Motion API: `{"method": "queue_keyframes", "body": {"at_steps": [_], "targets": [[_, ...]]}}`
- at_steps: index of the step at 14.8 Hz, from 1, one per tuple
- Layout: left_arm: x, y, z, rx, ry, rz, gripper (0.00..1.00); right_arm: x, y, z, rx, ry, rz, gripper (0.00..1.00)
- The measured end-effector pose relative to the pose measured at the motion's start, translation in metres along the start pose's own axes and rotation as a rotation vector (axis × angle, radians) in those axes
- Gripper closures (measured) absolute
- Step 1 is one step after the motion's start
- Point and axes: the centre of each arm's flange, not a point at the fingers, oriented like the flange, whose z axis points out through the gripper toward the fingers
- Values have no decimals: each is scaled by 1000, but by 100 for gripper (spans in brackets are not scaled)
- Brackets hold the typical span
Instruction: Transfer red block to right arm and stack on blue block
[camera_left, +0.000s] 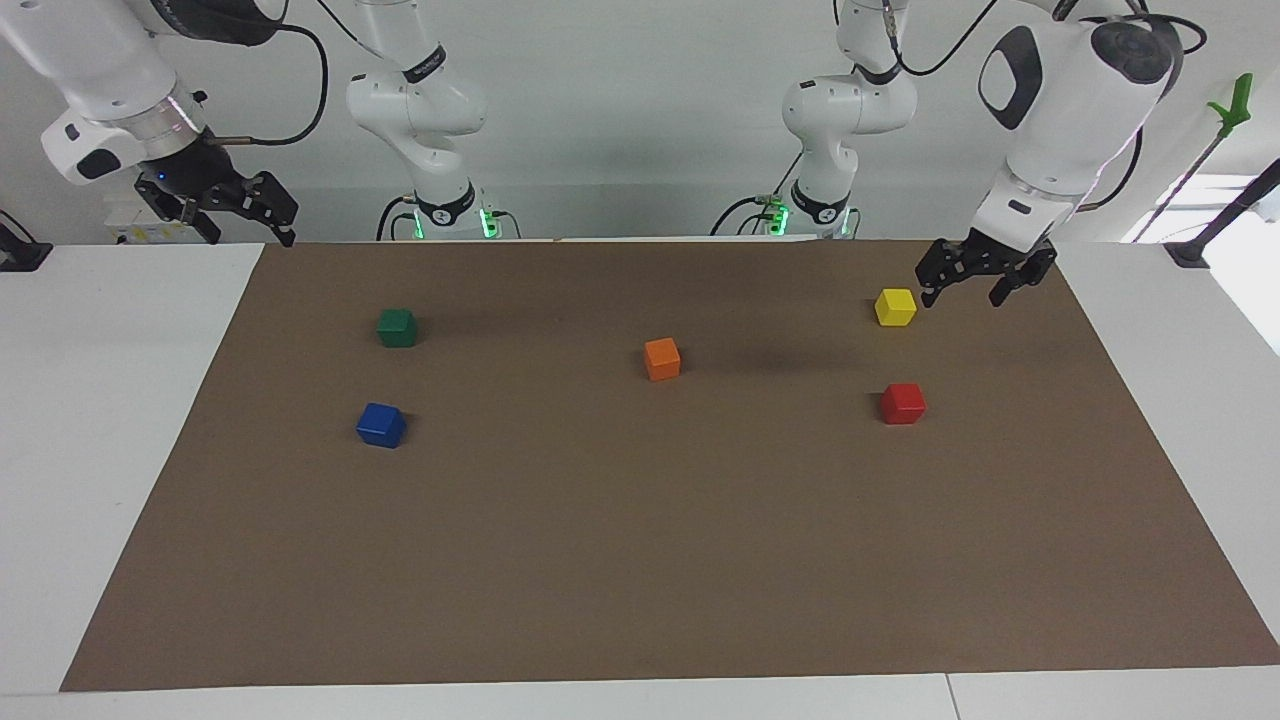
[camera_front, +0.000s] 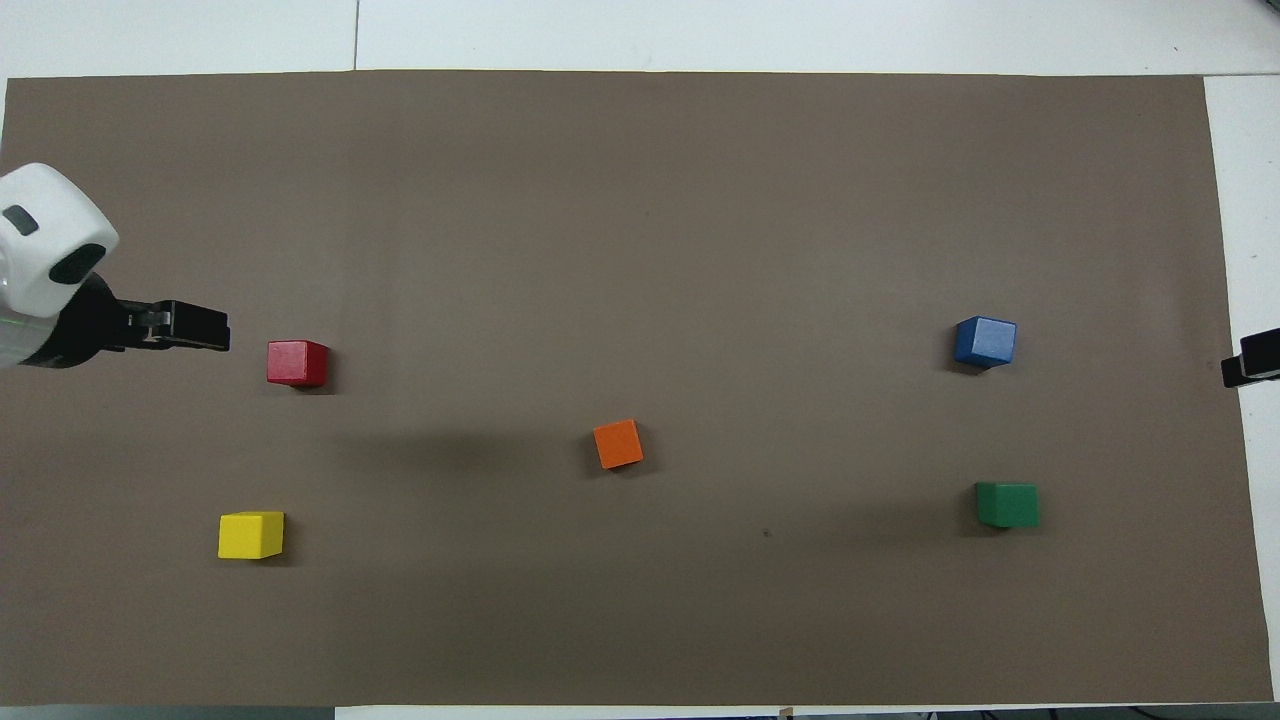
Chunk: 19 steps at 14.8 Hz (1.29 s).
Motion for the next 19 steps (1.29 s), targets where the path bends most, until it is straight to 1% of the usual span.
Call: {"method": "queue_keyframes", "body": {"at_steps": [2, 5, 8, 10, 12, 14, 17, 19], "targets": [[-11, -3, 33, 2, -4, -6, 0, -3, -3, 7, 44, 11, -39, 0], [-10, -5, 74, -1, -29, -9, 0, -8, -3, 24, 204, 32, -62, 0], [-2, -5, 101, -6, -47, -9, 0, -7, -9, 45, 345, 82, -85, 0], [1, -5, 111, -7, -44, -8, 0, -3, -17, 72, 478, 105, -106, 0], [3, -5, 117, -7, -20, -8, 0, -1, -22, 101, 610, 118, -122, 0], [6, -6, 122, -8, -1, -10, 0, -2, -29, 121, 739, 132, -136, 0], [12, -5, 143, -11, 0, -15, 0, -6, -33, 157, 932, 179, -173, 0], [17, -6, 161, -14, 12, -17, 0, -8, -40, 179, 1042, 197, -162, 0]]}}
